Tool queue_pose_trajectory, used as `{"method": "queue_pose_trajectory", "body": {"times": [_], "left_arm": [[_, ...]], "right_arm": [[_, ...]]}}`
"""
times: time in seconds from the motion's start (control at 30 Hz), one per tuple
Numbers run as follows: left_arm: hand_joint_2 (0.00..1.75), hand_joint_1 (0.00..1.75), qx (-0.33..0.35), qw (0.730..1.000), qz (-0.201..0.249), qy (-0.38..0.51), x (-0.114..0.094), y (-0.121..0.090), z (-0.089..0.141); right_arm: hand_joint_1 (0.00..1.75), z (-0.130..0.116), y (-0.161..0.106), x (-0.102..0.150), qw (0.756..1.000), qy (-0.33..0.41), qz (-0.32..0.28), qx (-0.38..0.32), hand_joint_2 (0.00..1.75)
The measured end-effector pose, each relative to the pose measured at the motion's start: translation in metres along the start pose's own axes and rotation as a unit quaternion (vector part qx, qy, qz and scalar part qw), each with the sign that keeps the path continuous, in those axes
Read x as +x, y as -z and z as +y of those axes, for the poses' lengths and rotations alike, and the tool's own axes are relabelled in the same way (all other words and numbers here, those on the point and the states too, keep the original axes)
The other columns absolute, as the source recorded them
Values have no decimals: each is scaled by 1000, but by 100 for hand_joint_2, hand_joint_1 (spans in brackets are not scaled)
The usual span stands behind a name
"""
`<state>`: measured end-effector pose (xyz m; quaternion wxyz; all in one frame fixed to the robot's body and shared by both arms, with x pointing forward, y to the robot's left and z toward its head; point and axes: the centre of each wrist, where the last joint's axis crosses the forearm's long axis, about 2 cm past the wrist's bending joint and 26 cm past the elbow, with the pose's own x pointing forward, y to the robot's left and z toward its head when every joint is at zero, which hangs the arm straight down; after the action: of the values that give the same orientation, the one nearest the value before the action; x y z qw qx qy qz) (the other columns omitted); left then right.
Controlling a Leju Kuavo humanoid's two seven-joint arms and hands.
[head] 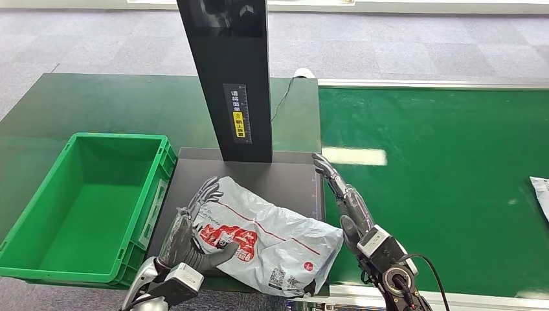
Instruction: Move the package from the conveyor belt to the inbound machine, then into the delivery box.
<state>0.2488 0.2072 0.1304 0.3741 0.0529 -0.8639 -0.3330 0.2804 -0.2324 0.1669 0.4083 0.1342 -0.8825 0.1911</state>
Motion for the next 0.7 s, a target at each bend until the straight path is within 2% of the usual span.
{"method": "queue_pose_trajectory", "body": {"times": [0.17,0.33,0.7], "left_arm": [[175,0,-45,998,-5,-33,2,-3,2],[175,0,-108,994,4,-11,2,-7,9],[175,0,-156,987,18,12,-2,-10,15]], "right_arm": [[0,0,0,0,1000,1,0,4,0],[0,1,-1,2,1000,-1,1,7,0],[0,1,-2,4,1000,-3,3,8,0]]}}
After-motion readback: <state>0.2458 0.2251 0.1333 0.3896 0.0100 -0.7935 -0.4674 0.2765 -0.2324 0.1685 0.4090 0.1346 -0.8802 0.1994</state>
